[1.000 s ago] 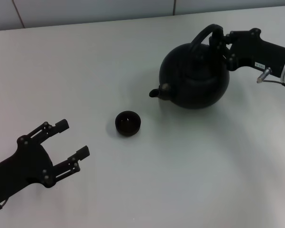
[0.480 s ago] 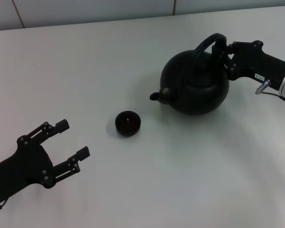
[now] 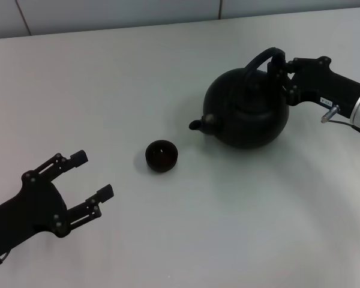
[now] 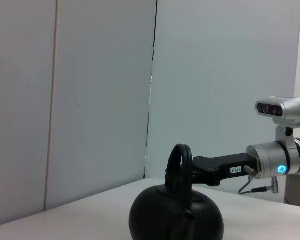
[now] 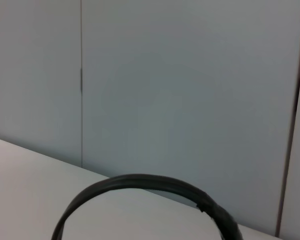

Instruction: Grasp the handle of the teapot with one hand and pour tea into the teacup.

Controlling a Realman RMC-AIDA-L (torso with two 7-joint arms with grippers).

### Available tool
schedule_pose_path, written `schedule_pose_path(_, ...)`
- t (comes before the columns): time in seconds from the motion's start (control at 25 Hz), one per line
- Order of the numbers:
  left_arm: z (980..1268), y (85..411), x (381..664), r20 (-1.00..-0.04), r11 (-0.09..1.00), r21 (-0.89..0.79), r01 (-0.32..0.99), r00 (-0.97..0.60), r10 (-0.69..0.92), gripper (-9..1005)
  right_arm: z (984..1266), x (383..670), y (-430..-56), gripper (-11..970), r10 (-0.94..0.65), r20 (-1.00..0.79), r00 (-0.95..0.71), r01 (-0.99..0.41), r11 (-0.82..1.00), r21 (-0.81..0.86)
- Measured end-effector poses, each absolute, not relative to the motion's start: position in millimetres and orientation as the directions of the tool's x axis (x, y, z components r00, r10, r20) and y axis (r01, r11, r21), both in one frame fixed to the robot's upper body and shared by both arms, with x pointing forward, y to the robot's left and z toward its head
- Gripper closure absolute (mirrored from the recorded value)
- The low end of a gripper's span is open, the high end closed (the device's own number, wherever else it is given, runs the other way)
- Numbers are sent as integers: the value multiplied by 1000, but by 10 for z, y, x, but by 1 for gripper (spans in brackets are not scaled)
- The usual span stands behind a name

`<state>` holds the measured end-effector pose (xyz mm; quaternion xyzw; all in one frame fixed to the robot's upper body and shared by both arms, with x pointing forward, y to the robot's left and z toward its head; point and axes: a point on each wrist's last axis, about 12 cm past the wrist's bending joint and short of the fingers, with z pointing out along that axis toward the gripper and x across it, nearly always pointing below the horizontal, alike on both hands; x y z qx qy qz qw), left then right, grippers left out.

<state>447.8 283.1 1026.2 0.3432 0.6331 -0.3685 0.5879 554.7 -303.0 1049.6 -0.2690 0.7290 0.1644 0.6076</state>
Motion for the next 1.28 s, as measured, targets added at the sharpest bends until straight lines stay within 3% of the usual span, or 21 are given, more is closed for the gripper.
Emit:
schedule_pose_path(0.64, 10273, 2822, 4486, -998, 497, -65, 865, -68, -13, 199, 10510, 5589, -3032, 848, -228, -966, -119, -598, 794, -114)
schedule_pose_path(0.76, 10275, 2822, 4480, -998, 496, -66, 866, -67, -16, 199, 10512, 5568, -3041, 676, -226, -967, -114, -601, 791, -113)
schedule_pose_path(1.0, 10274, 2824, 4475, -998, 496, -67, 866, -67, -17, 199, 10537, 5471, -3110, 446, -211, -973, -88, -603, 789, -117)
schedule_pose_path(1.28, 10280, 2817, 4483, -998, 492, -56, 869, -57, -12, 199, 10567, 5137, -3344, 355, -108, -994, -36, -574, 816, -68)
